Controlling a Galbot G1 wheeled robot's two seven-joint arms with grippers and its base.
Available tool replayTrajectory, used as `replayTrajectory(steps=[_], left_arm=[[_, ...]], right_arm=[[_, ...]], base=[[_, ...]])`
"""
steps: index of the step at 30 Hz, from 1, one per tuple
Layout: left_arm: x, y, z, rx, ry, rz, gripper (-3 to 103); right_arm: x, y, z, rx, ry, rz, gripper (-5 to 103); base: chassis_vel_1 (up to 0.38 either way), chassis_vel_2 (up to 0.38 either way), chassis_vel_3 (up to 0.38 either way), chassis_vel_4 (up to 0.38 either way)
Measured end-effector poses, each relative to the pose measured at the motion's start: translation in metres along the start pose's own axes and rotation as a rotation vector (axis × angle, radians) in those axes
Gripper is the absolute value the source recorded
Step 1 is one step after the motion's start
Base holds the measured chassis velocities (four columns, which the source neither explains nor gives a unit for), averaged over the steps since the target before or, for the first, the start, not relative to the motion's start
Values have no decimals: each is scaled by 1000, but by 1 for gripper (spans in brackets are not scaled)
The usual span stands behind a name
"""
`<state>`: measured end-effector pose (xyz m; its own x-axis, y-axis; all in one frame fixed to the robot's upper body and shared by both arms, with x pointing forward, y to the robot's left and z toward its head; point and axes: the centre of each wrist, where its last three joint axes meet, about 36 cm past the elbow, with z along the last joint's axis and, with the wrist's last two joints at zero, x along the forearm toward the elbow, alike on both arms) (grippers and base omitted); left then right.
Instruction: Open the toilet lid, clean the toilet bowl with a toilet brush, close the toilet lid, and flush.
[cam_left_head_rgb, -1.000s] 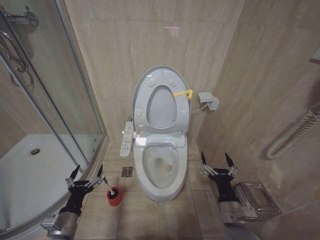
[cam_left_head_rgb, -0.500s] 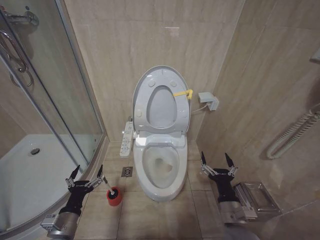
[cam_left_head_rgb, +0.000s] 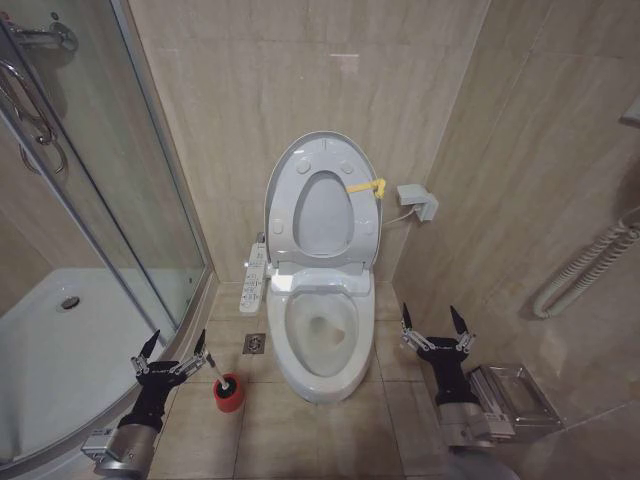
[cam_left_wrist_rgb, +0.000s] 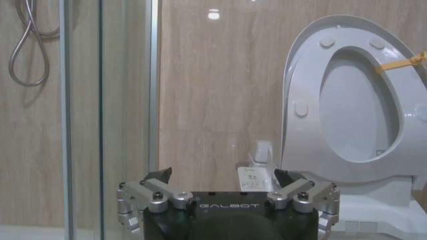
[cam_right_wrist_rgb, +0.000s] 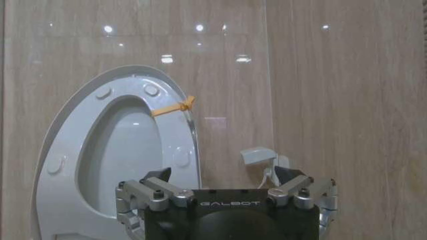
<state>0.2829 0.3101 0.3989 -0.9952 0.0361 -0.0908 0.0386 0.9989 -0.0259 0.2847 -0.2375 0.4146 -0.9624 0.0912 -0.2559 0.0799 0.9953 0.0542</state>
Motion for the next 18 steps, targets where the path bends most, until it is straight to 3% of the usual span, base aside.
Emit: replayTrajectory(steps=[18], left_arm=[[0,0,0,0,0,0,100]], right_arm=[[0,0,0,0,0,0,100]], base=[[0,0,0,0]])
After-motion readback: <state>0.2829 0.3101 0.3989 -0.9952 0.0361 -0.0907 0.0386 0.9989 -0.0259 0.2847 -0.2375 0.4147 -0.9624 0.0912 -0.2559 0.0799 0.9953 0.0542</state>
